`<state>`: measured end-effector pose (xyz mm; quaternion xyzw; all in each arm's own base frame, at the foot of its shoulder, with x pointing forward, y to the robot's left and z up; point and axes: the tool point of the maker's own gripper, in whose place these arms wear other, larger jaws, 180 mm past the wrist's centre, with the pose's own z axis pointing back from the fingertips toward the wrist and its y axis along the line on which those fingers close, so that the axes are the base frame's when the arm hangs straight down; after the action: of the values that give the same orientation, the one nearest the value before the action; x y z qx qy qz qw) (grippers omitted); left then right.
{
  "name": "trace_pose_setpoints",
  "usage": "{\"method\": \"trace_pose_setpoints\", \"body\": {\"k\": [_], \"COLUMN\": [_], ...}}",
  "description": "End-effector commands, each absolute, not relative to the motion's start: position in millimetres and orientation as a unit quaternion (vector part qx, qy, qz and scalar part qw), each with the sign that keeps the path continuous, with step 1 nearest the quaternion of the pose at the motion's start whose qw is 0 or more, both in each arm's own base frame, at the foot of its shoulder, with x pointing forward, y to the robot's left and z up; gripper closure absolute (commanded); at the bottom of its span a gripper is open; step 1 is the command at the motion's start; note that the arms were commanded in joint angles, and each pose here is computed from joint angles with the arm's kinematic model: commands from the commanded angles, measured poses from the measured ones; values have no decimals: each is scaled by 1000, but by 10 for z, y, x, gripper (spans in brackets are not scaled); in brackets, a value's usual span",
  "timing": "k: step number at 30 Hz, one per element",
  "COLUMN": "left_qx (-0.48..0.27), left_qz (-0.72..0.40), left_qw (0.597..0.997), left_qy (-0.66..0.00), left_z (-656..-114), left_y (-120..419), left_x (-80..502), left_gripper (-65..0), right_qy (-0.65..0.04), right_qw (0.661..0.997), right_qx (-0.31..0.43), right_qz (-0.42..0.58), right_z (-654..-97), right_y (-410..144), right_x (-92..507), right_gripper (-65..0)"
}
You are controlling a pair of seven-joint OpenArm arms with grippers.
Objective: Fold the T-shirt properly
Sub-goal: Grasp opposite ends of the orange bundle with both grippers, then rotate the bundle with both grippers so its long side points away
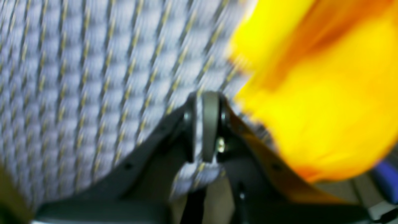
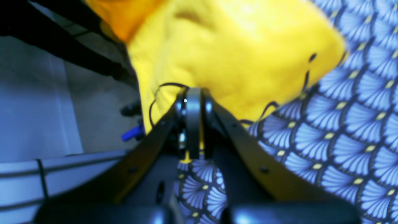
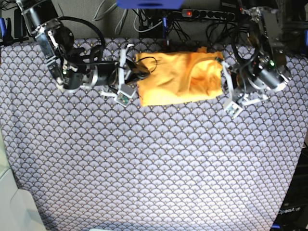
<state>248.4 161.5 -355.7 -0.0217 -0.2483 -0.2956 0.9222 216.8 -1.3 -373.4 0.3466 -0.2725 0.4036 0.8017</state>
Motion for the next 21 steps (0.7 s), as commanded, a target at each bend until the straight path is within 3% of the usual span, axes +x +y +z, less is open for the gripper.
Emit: {"method": "trace_pose_setpoints", "body": {"k": [1,7,13,17,21], "left_qx": [-25,-30,-31,-63,-93], "left_qz": [-297,-298,-276,-277,-287], "left_qw": [915,916,938,944,939], "left_qy": [-271,-268,-209,-166,-163], "left_z": [-3439,-3466,-3833,-4121,-4247], "left_y": [1596,1578,1661,1554,1325], "left_x": [2571,2567,2532,2497,2533], "left_gripper": [-38,-38,-39,-39,-39], "right_qy": [-289,-285,-315,-313,-310], "right_qw": [795,797,772,766,758], "right_qx": [353,352,356,343,335], "right_qz": [400,399,421,445,465], "right_z": [-3654,-3679,-3411,-3330,-3255], "right_y": [-5,-17,97,112,144], "right_x": [2244,2239,2169,2112,2021], "right_gripper": [0,0,0,0,0]}}
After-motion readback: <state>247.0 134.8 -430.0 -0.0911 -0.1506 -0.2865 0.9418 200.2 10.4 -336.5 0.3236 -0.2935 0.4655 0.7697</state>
